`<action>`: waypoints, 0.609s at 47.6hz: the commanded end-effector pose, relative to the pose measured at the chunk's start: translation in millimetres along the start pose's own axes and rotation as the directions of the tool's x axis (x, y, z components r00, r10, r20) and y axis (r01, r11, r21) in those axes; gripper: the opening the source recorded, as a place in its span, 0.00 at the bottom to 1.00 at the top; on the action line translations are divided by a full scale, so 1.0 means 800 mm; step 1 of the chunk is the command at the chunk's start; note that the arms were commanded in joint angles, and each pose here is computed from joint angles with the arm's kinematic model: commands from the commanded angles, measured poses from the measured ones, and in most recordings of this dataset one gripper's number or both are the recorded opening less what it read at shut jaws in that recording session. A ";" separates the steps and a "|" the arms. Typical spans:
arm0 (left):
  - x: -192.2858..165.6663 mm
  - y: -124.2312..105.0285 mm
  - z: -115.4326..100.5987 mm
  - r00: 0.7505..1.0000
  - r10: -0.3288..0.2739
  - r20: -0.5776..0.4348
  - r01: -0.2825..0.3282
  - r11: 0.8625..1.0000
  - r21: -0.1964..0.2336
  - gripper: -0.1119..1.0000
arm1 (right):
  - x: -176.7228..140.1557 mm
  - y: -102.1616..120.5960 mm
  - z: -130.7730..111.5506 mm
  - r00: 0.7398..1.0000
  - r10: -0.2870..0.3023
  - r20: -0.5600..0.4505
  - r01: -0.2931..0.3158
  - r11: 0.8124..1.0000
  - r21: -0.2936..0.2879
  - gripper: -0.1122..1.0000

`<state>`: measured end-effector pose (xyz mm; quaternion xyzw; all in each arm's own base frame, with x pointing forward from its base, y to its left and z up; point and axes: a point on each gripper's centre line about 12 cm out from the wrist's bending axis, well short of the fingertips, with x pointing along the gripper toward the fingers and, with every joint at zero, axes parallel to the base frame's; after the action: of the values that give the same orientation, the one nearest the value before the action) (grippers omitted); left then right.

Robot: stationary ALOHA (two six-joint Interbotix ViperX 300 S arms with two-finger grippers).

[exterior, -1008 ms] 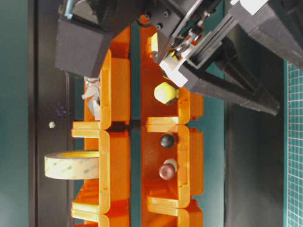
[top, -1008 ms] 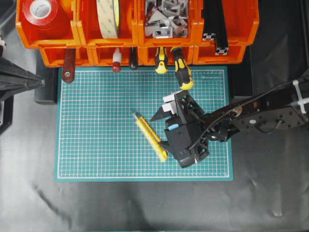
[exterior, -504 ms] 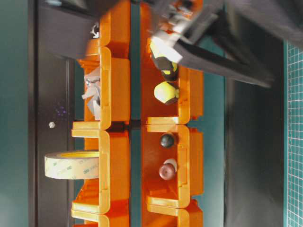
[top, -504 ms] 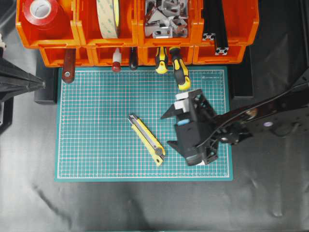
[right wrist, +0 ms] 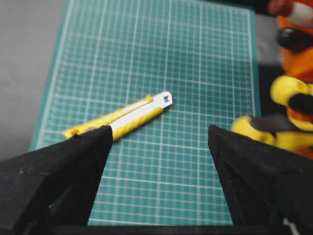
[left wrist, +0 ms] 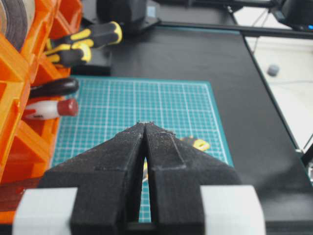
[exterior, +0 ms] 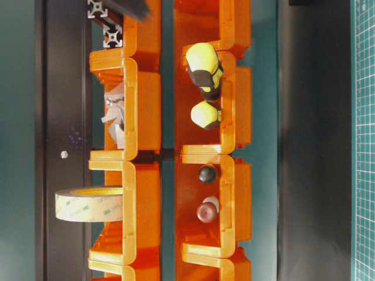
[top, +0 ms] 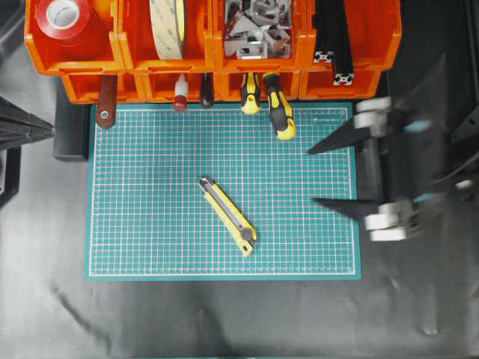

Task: Pick cutter from container rack with right arm.

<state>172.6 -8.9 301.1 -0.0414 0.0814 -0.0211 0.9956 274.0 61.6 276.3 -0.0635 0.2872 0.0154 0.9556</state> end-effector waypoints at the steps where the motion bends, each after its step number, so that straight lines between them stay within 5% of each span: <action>1: -0.002 -0.002 0.016 0.999 -0.004 0.032 0.004 1.000 -0.001 0.10 | -0.034 -0.009 0.003 0.998 0.008 0.068 -0.013 0.997 0.079 0.78; 11: -0.001 -0.002 0.015 1.000 -0.004 0.029 0.004 1.000 0.000 0.10 | -0.075 -0.025 -0.020 0.992 -0.006 0.128 -0.018 0.981 0.191 0.78; 29: -0.002 -0.001 0.014 1.000 -0.003 0.027 0.003 1.000 0.000 0.10 | -0.104 -0.037 -0.045 0.982 -0.015 0.187 -0.029 0.973 0.229 0.78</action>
<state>171.8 -8.8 301.7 -0.0407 0.0798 -0.0211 0.9958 187.1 28.3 293.3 0.0498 0.1984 -0.0079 0.9788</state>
